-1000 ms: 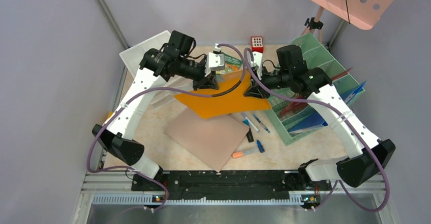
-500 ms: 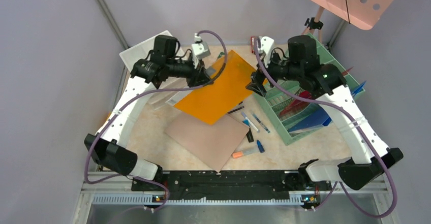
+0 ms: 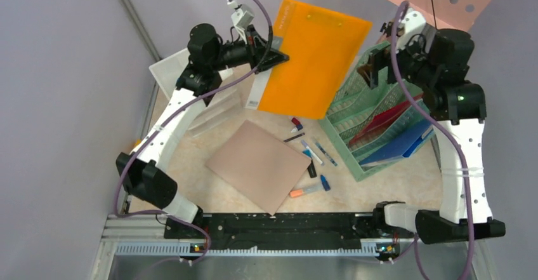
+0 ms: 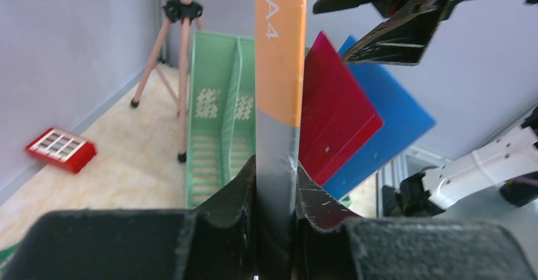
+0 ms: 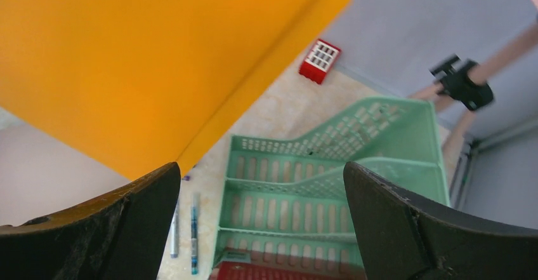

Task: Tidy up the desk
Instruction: Place the folder in the storage box.

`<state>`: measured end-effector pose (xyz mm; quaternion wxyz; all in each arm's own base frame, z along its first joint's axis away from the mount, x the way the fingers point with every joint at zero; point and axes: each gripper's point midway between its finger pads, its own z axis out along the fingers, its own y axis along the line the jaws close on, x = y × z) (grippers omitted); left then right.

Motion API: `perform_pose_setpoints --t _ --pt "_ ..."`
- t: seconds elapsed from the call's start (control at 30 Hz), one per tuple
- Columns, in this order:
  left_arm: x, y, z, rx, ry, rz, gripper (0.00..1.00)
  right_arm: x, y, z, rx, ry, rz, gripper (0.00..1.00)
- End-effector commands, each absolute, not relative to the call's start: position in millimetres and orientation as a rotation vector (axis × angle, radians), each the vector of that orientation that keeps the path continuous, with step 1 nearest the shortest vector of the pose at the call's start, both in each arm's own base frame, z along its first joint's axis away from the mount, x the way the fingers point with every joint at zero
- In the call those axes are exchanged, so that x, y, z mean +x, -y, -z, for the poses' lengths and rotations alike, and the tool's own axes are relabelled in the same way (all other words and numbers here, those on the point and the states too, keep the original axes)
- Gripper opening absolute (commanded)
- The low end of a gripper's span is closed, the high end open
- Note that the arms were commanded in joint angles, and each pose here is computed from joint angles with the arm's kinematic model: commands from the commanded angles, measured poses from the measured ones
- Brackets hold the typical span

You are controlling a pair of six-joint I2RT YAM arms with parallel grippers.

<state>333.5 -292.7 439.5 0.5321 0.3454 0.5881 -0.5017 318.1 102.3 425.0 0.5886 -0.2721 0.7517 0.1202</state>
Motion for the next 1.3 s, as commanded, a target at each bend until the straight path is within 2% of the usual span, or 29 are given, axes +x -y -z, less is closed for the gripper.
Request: perform_pose_setpoints --t 0.0,0.13,0.27,0.6,0.87,1.27 --pt "329 319 -494 0.817 -1.195 1.321 0.00 316 -66 -443 -0.479 -1.733 -0.313 0.99" --pt "342 343 -499 0.829 -1.111 1.323 0.00 316 -47 -437 -0.439 -1.738 -0.382 0.99" --pt "356 362 -489 0.904 -1.059 1.239 0.00 315 -31 -438 -0.417 -1.733 -0.349 0.99" --pt "370 399 -467 0.895 -0.959 1.258 0.00 315 4 -458 -0.278 -1.712 -0.297 0.99" --pt "379 420 -453 0.828 -0.941 1.268 0.00 313 45 -455 -0.068 -1.702 -0.322 0.99" --pt "393 448 -434 0.726 -0.963 1.228 0.00 307 59 -446 -0.019 -1.701 -0.311 0.99"
